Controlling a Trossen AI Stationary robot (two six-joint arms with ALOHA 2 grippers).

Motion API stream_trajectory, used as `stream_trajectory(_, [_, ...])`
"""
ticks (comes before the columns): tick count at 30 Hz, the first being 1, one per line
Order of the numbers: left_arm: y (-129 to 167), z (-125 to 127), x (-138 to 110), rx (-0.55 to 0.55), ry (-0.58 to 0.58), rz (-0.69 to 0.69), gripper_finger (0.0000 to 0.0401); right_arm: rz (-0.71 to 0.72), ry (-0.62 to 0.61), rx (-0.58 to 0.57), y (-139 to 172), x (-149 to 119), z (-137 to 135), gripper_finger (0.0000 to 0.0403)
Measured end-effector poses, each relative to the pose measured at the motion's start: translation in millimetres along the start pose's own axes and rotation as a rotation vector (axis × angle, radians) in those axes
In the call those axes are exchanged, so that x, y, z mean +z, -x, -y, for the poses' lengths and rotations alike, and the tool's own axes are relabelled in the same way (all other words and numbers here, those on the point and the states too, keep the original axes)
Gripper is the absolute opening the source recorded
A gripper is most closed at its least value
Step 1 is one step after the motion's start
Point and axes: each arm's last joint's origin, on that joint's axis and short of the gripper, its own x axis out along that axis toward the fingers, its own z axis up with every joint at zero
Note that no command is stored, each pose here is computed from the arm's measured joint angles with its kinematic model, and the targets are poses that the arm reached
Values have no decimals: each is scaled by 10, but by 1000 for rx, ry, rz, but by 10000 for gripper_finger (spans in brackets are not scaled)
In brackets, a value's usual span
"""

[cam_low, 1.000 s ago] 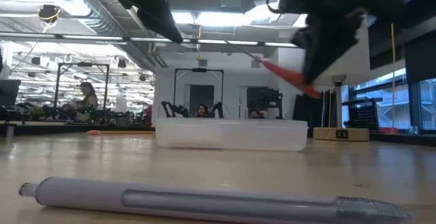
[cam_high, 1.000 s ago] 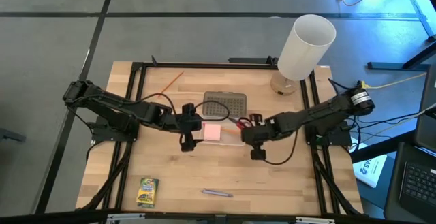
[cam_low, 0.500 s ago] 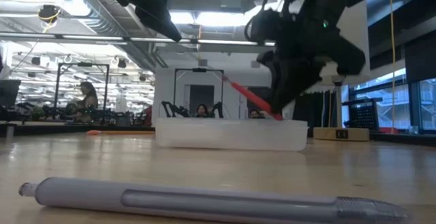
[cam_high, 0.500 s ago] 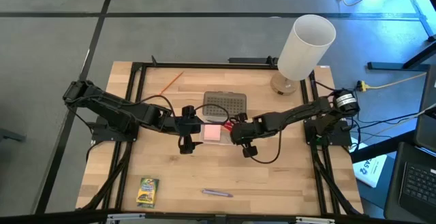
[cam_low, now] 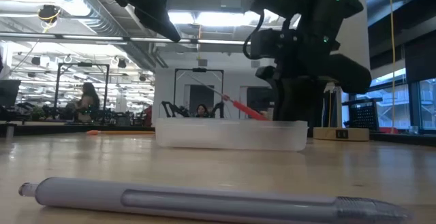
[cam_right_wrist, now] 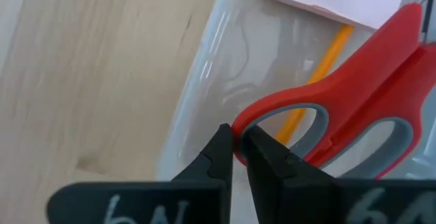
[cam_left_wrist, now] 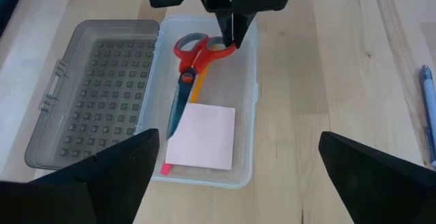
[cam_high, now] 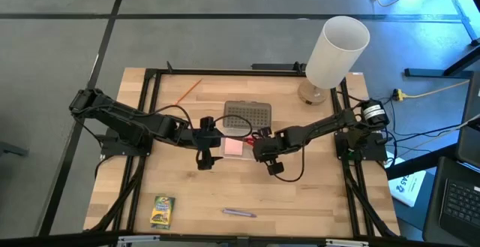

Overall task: Pack school essentials
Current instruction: Put the red scissors into the supply box

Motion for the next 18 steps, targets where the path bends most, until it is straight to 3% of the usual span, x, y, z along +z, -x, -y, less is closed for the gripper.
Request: stream_trajectory(18, [-1, -3, 0, 1, 0, 0, 394, -2, -1, 43, 0, -7, -11, 35])
